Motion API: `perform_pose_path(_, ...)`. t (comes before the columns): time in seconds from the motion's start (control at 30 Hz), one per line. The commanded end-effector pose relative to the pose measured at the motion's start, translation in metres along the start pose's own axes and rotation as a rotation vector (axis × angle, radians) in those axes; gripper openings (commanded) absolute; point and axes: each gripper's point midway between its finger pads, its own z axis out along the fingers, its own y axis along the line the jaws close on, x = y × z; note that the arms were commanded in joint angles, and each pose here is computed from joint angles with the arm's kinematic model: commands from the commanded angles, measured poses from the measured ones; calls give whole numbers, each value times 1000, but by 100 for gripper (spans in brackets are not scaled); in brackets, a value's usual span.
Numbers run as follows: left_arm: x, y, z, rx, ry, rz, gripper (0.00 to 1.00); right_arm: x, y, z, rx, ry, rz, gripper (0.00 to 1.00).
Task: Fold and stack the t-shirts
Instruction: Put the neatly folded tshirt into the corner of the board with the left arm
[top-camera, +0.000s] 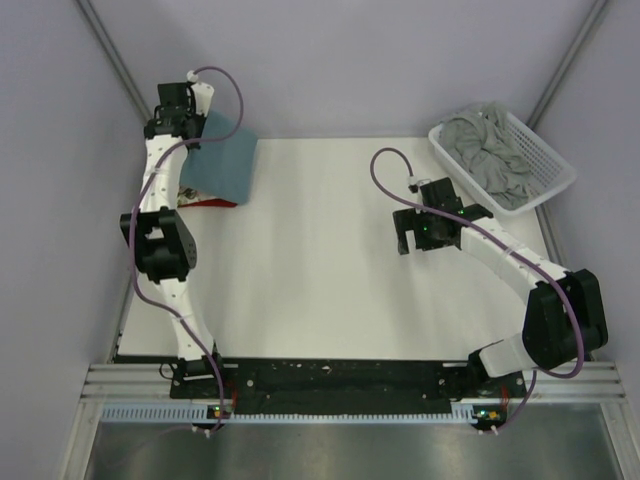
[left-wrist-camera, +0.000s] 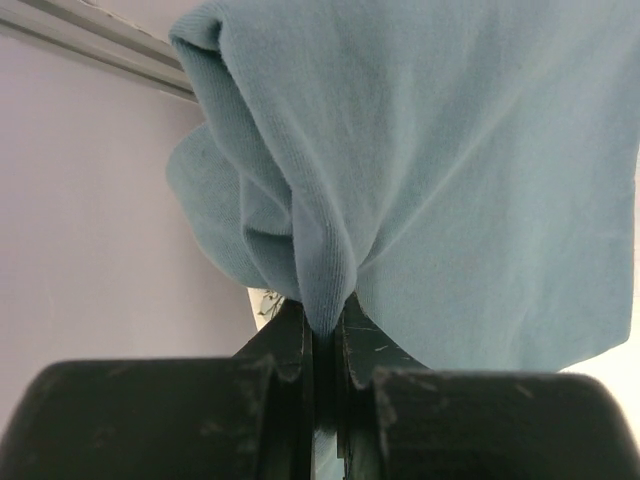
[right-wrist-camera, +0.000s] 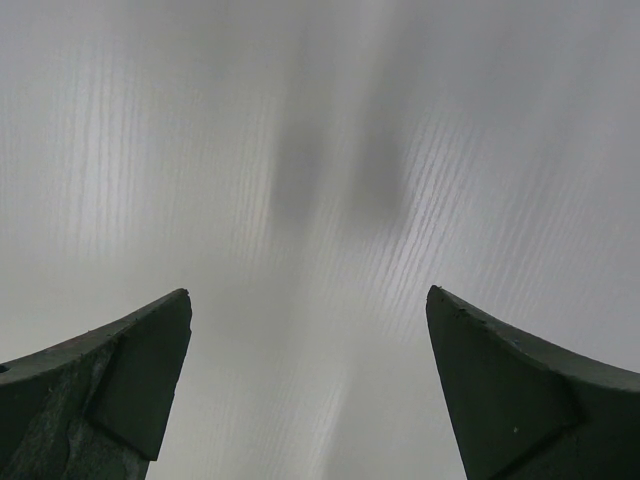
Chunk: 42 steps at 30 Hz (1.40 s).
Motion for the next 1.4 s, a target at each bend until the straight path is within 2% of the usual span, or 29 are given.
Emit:
perform_pose_path(0.0, -63, 50, -53, -146, -216, -35, 0, -15, -6, -5, 20, -34, -11, 99)
perform_pose_path(0.2, -52, 71, -43, -193, -193, -61, 0, -14, -8, -5, 33, -31, -18, 99)
perform_pose_path(0.47, -17, 85, -5, -251, -110, -91, 0, -14, -8, -5, 31, -26, -23, 99)
perform_pose_path(0.9, 45, 111, 57, -434, 69, -24, 0, -15, -8, -8, 26, -27, -32, 99)
perform_pose_path(0.93, 46, 115, 59, -456, 75, -14, 6, -15, -7, -8, 24, -27, -31, 99)
perform_pose_path(0.97, 48, 119, 61, -478, 82, -7, 16, -16, -6, -8, 22, -28, -35, 99)
perform_pose_path(1.13, 50, 143, 57, -614, 119, 13, 83, -14, -5, -9, 10, -24, -35, 99)
perform_pose_path(1.23, 43, 145, 48, -614, 101, -8, 99, -12, -5, -9, 8, -22, -34, 99)
perform_pose_path(1.37, 23, 129, 26, -533, 26, -26, 99, -12, -4, -9, 7, -22, -32, 99)
